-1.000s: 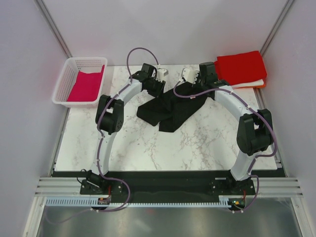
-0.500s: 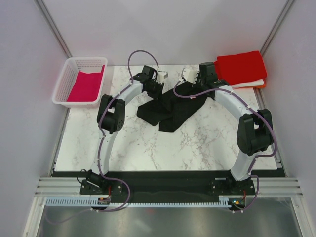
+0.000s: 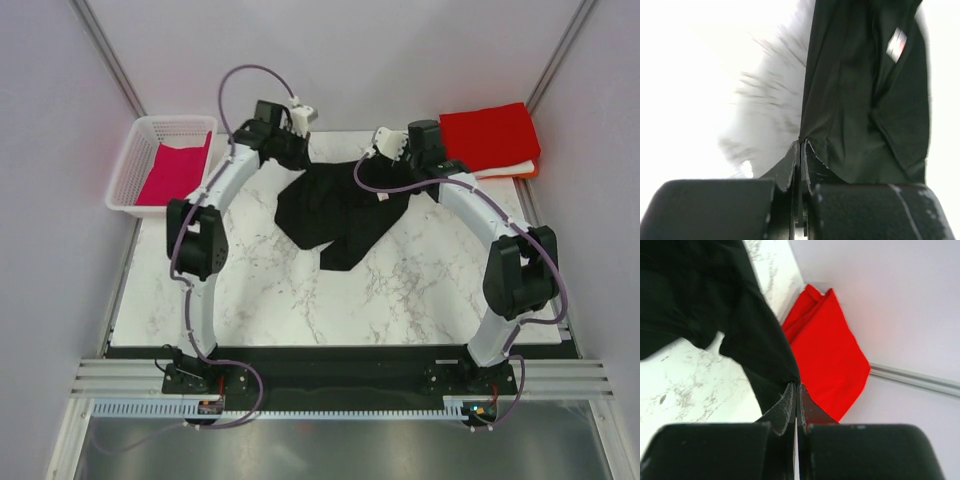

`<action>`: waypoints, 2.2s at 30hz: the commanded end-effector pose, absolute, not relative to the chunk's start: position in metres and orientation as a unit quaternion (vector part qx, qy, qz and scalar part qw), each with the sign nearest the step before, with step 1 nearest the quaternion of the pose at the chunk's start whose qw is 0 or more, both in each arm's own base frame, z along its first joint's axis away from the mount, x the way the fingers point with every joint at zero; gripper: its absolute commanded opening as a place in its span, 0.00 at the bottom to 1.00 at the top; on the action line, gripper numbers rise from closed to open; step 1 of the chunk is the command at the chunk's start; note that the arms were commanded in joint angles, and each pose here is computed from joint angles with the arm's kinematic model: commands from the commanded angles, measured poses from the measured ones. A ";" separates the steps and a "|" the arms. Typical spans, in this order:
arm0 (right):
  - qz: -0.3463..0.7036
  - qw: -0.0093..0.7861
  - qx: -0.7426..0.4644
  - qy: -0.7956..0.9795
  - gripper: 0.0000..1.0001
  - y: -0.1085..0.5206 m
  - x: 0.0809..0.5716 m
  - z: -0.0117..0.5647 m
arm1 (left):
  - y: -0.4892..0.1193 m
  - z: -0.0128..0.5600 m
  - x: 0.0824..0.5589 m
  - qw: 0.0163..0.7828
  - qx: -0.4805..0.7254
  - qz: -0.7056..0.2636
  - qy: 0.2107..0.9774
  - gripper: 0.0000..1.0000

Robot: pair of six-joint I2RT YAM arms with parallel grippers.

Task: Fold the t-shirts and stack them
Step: Flatten the tshirt out

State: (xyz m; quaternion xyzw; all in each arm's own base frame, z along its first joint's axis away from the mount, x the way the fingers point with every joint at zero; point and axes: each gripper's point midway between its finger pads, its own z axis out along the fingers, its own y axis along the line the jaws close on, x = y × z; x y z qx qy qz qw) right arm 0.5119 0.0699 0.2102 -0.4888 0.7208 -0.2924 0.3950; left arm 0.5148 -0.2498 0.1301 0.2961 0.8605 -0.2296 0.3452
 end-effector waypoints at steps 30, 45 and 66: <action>-0.213 0.612 -0.373 0.664 0.00 0.055 0.358 0.395 | -0.135 0.308 0.311 0.467 0.369 -0.205 0.777 0.10; -0.134 0.399 -0.439 0.794 0.00 0.082 0.421 0.197 | -0.148 0.087 0.336 0.207 0.363 -0.298 0.859 0.08; -0.139 0.365 -0.428 0.815 0.00 0.080 0.436 0.171 | -0.150 0.104 0.390 0.224 0.335 -0.284 0.870 0.39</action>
